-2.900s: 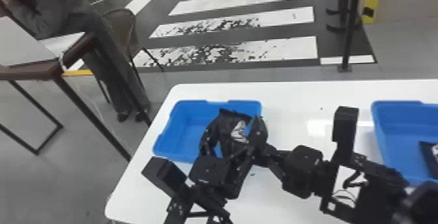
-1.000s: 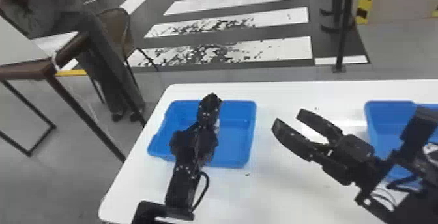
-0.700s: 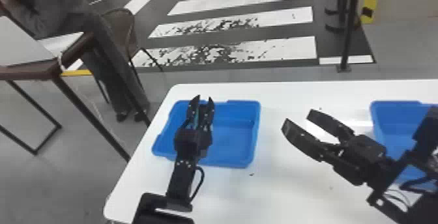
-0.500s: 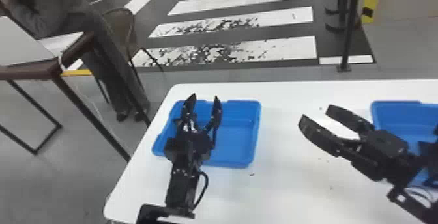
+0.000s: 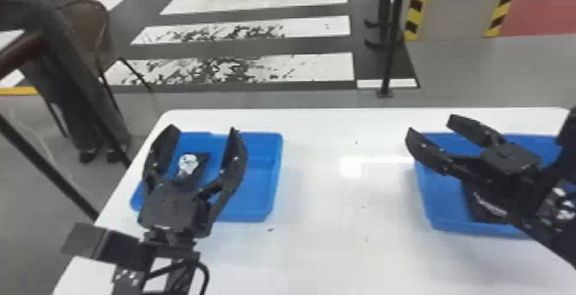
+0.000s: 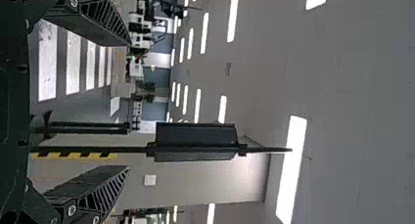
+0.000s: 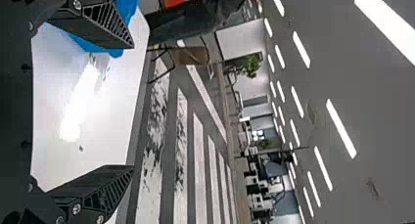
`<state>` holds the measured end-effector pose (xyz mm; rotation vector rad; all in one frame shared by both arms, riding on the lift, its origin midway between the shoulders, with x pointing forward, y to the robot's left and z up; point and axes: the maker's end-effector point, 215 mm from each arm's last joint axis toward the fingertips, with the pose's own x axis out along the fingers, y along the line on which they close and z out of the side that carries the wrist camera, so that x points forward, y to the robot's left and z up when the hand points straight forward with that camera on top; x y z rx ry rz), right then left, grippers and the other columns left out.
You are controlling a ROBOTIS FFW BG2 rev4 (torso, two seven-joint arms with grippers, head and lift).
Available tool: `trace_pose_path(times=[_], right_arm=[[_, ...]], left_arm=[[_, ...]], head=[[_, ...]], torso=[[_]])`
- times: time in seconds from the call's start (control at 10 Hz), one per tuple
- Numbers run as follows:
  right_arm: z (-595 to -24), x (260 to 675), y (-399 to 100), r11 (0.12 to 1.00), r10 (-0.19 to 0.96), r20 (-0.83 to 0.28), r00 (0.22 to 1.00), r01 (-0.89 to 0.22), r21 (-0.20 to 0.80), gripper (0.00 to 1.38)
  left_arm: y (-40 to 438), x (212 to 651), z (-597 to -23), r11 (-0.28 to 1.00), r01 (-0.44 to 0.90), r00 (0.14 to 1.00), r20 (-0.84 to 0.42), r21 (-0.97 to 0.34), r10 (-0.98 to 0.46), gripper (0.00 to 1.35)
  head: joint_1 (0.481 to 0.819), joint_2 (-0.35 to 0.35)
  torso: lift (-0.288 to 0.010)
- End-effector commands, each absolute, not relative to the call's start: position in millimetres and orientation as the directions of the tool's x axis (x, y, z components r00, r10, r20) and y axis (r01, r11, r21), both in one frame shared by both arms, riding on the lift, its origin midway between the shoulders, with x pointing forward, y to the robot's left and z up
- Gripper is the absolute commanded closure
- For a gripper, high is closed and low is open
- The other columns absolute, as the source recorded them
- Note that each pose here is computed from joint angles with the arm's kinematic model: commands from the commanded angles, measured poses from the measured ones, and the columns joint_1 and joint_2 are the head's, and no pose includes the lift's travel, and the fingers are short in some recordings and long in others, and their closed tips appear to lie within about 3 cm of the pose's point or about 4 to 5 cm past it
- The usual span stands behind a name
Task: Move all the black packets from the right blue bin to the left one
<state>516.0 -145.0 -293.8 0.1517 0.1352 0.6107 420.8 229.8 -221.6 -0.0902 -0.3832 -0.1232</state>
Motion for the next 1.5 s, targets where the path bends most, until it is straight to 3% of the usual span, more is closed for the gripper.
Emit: trace_pose_path(times=[0.0, 0.4, 0.6, 0.8, 1.0, 1.4], right_arm=[[-289, 522, -195, 0.876, 0.482, -0.145, 0.864, -0.478, 0.065, 0.16], [-285, 498, -326, 0.961, 0.195, -0.246, 0.949, -0.236, -0.145, 0.16], [-313, 485, -373, 0.971, 0.116, -0.326, 0.938, -0.175, -0.160, 0.17], [-349, 485, -383, 0.971, 0.150, -0.395, 0.906, -0.211, -0.114, 0.17], [-376, 488, -377, 0.967, 0.192, -0.438, 0.878, -0.246, -0.069, 0.17], [-411, 495, -353, 0.951, 0.257, -0.493, 0.831, -0.307, -0.022, 0.17]], left_arm=[[224, 392, -219, 0.979, 0.159, 0.938, 0.329, -0.128, -0.109, 0.13], [242, 379, -232, 0.991, 0.099, 0.963, 0.260, -0.087, -0.073, 0.09], [237, 381, -234, 0.990, 0.108, 0.966, 0.245, -0.095, -0.082, 0.08], [236, 382, -233, 0.989, 0.110, 0.965, 0.247, -0.094, -0.083, 0.08], [236, 384, -232, 0.989, 0.110, 0.965, 0.250, -0.096, -0.083, 0.08], [235, 386, -232, 0.989, 0.115, 0.964, 0.249, -0.095, -0.088, 0.08]], head=[[0.695, 0.120], [0.695, -0.044], [0.695, -0.113], [0.695, -0.171], [0.695, -0.185], [0.695, -0.161]], torso=[[-0.140], [-0.140], [-0.140], [-0.140], [-0.140], [-0.140]])
